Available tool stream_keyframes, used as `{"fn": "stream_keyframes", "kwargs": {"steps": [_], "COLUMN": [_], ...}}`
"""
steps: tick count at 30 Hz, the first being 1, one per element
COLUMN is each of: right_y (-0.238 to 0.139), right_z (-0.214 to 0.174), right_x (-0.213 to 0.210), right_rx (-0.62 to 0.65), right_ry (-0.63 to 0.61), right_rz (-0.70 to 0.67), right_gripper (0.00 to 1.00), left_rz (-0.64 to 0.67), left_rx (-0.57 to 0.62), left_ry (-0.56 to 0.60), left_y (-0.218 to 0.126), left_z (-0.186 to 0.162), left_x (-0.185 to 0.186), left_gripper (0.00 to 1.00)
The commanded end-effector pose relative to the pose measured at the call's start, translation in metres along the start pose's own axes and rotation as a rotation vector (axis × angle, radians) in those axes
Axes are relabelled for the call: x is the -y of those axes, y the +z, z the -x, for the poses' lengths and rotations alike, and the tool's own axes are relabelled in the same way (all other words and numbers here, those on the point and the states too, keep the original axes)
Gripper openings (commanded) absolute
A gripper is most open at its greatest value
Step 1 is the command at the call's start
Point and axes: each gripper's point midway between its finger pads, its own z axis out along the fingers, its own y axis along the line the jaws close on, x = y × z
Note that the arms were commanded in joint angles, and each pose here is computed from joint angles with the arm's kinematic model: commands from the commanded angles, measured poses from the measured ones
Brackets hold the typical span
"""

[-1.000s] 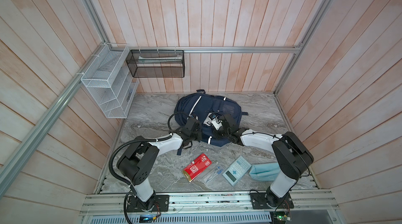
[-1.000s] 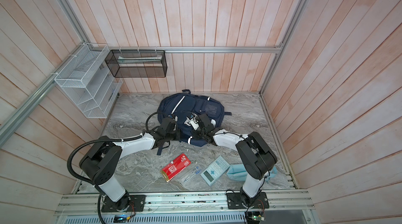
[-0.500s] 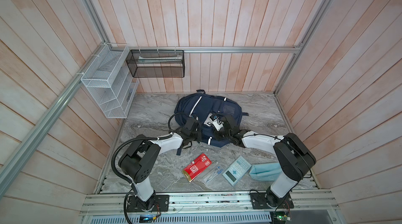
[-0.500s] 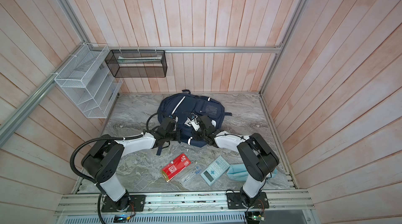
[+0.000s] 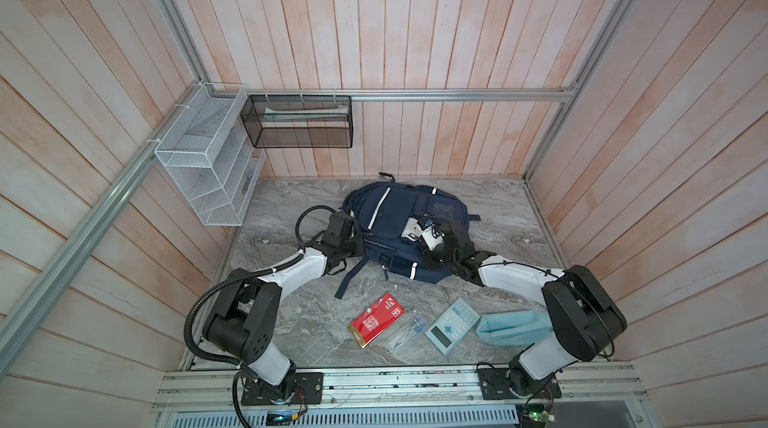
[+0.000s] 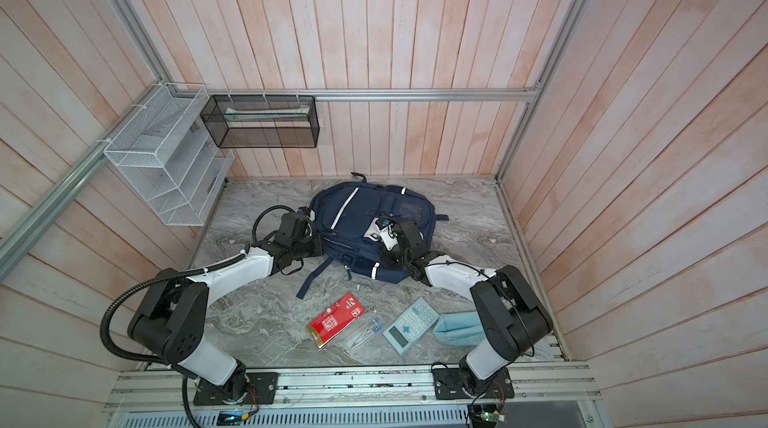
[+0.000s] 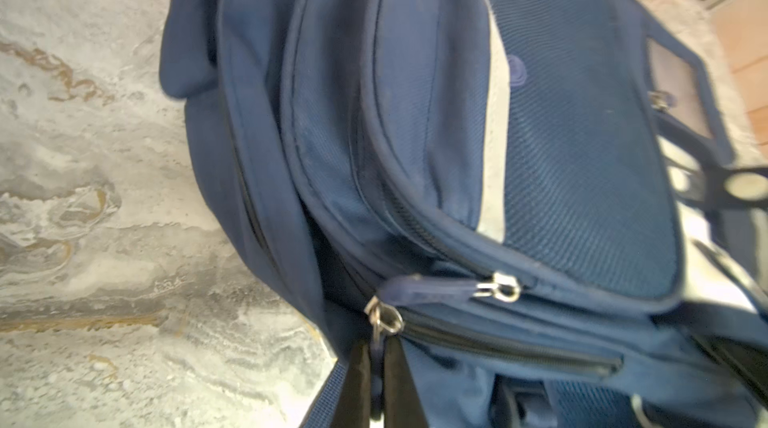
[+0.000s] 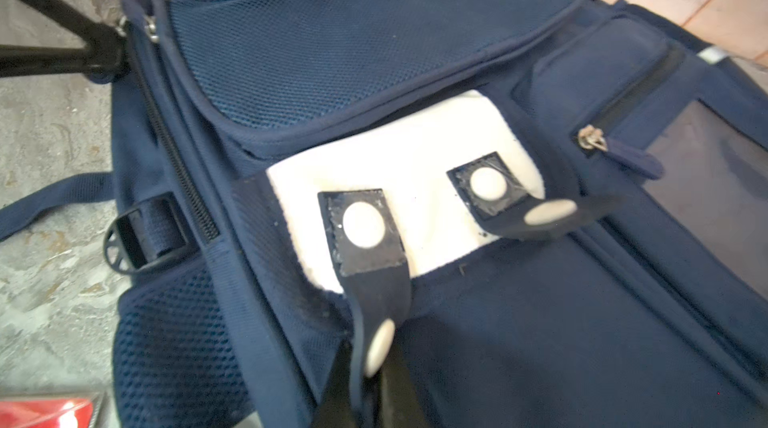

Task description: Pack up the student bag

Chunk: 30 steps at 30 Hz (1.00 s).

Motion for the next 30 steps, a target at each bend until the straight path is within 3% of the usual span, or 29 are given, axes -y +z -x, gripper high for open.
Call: {"fn": "stream_keyframes", "kwargs": {"steps": [1,2,3,5,7,9,13,17,23,24,27,28,30], "right_y": [-0.018,-0.022,-0.027,-0.037,-0.047,-0.049,-0.022,0.015,0.037,0.038,0.036,0.036,0.039], "right_z": [-0.002,0.001,0.006,0.018,0.031,0.041,0.043,0.032,0.012,0.007,0.000,-0.004,-0.007], "right_x": [0.048,0.044,0.036,0.013,-0.019,-0.049,-0.097,-0.111,-0.090,-0.090,-0.091,-0.093,-0.087], "right_rx": [0.000,0.016,0.045,0.108,0.187,0.241,0.193,0.087,0.025,0.010,-0.030,-0.032,-0.035], "right_ry": [0.090,0.093,0.088,0.043,-0.042,-0.107,-0.229,-0.275,-0.270,-0.279,-0.286,-0.294,-0.292], "right_rz": [-0.188,-0.170,-0.138,-0.093,-0.032,0.063,0.199,0.229,0.110,0.114,0.131,0.138,0.109], "right_gripper": [0.06,0.20,0.41,0.62,0.71,0.72,0.69,0.58,0.34,0.33,0.41,0.36,0.11], "left_rz": [-0.032,-0.063,-0.100,-0.171,-0.233,-0.264,-0.295,-0.276,-0.234,-0.231,-0.222,-0.229,-0.221], "left_rx": [-0.015,-0.023,-0.038,-0.058,-0.075,-0.076,-0.064,-0.049,-0.072,-0.077,-0.088,-0.082,-0.068], "left_ry": [-0.011,-0.014,-0.013,-0.011,0.004,0.015,0.015,0.022,0.000,-0.007,-0.030,-0.036,-0.038], "left_y": [-0.009,-0.010,-0.011,-0.014,-0.019,-0.024,-0.034,-0.041,-0.035,-0.034,-0.031,-0.032,-0.033], "left_z": [-0.010,-0.014,-0.020,-0.029,-0.036,-0.038,-0.032,-0.029,-0.040,-0.042,-0.044,-0.042,-0.037], "left_x": [0.003,0.012,0.025,0.048,0.072,0.087,0.096,0.092,0.074,0.071,0.062,0.061,0.058], "left_gripper": [0.00,0.00,0.00,0.00,0.00,0.00,0.00,0.00,0.00,0.00,0.00,0.00,0.00]}}
